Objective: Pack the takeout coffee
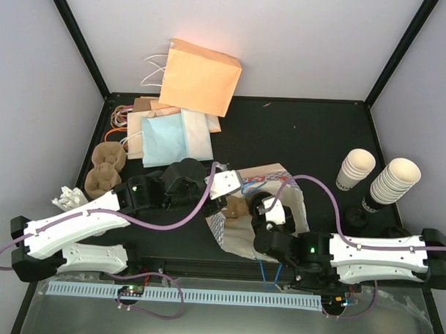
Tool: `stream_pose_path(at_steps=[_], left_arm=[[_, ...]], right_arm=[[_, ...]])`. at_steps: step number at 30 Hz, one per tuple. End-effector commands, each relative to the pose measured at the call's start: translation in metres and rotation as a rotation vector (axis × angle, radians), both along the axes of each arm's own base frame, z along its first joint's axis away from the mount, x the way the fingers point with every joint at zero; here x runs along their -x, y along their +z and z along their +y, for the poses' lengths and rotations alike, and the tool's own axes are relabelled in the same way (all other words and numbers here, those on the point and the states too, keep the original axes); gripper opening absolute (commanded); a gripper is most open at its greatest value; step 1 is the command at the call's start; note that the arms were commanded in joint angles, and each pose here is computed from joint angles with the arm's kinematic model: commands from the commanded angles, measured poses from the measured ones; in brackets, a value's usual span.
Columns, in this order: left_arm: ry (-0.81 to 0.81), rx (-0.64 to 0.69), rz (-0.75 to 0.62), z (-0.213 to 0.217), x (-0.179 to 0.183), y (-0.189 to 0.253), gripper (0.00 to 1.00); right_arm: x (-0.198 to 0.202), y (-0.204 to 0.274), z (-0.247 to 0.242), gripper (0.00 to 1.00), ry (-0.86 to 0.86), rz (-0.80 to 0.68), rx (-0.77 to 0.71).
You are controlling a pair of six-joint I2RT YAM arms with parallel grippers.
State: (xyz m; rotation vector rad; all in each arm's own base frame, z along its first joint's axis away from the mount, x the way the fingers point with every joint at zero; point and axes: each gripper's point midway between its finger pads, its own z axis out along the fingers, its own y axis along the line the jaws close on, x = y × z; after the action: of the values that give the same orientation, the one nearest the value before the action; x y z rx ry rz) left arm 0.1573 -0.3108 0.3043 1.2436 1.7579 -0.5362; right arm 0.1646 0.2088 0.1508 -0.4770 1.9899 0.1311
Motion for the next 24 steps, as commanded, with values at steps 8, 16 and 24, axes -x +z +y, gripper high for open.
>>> stream_pose_path(at_steps=[8,16,24], left_arm=[[-0.174,0.044,-0.016,-0.004,0.031,0.006,0.02],[-0.133,0.024,-0.013,-0.004,0.025,-0.001,0.02],[-0.099,0.022,-0.023,-0.003,0.019,0.004,0.02]], right_arm=[[-0.007,0.040,-0.019,0.46,-0.124,-0.090,-0.078],[0.008,0.040,-0.018,0.46,-0.029,0.045,-0.091],[0.042,0.015,-0.001,0.40,0.094,0.292,-0.079]])
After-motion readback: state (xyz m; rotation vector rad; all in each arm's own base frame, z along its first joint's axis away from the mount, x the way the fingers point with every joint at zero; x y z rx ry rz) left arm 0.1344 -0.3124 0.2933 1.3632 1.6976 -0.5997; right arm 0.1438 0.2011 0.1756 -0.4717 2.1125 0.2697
